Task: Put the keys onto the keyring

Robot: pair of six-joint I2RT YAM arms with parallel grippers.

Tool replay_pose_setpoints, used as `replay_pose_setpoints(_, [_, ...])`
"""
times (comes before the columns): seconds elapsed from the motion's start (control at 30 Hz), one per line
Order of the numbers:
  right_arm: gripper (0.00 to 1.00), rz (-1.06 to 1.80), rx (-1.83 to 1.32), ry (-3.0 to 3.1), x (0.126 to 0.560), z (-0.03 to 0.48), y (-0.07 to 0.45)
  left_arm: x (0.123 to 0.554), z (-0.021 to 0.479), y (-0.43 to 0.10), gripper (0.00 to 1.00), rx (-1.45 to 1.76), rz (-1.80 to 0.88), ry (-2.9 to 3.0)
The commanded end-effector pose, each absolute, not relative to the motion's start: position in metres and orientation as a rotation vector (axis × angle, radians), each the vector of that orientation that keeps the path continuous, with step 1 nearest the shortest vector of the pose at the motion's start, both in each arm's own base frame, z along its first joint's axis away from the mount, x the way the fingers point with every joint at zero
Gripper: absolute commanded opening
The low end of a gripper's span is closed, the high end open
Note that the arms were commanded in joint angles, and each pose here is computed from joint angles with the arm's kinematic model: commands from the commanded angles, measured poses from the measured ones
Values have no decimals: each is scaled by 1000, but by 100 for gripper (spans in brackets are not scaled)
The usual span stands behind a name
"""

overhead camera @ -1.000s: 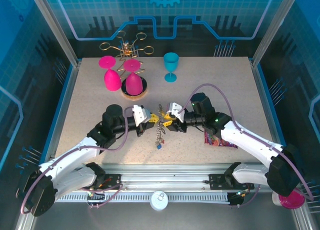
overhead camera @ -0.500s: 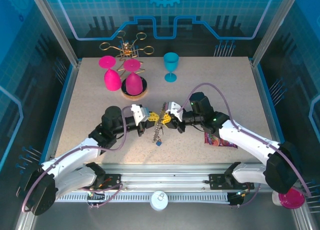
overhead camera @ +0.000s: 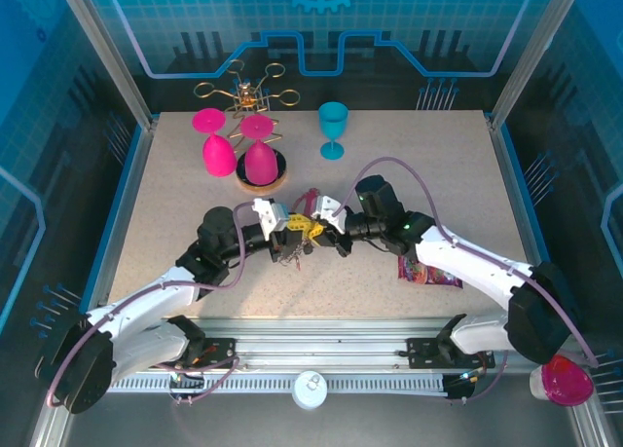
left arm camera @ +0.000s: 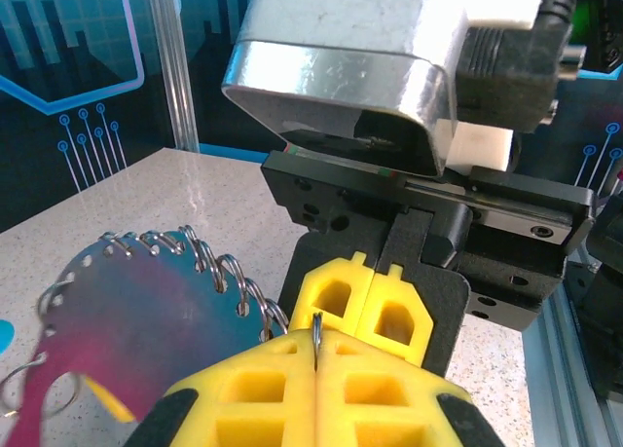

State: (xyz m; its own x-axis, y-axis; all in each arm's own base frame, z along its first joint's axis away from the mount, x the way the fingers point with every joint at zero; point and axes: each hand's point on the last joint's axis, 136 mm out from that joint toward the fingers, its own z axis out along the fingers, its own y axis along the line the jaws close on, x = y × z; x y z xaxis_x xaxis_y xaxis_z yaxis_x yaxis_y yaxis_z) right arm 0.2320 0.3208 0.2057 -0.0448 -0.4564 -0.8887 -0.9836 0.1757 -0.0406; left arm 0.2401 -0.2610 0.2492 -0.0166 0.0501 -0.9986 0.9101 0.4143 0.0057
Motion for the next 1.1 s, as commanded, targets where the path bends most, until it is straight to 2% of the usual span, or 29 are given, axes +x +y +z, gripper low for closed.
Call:
replay_pose_setpoints(0.0, [0,735,-1392,1628,233,217,313,237,271,-259,0,925,-837,1328])
replay_pose_setpoints(0.37, [0,618,-1358,1655,238,238,289,234,249,-256,0,1012,-775,1392])
replay_pose_setpoints(0.8, [0,557,-1382,1661,241,249,292,240,225,-257,0,1082,-726,1493])
replay_pose_setpoints(0.83, [0,547,-1388,1663,242,249,292,241,223,-257,8,1079,-723,1500])
replay_pose_setpoints(0.9, [0,503,-1410,1680,246,247,290,241,222,-255,36,1065,-717,1496])
replay_pose_setpoints(0.93, [0,481,-1425,1686,247,246,289,242,222,-253,46,1047,-711,1498])
replay_pose_setpoints(1.07, [0,370,-1490,1723,255,237,285,246,225,-232,74,844,-703,1499])
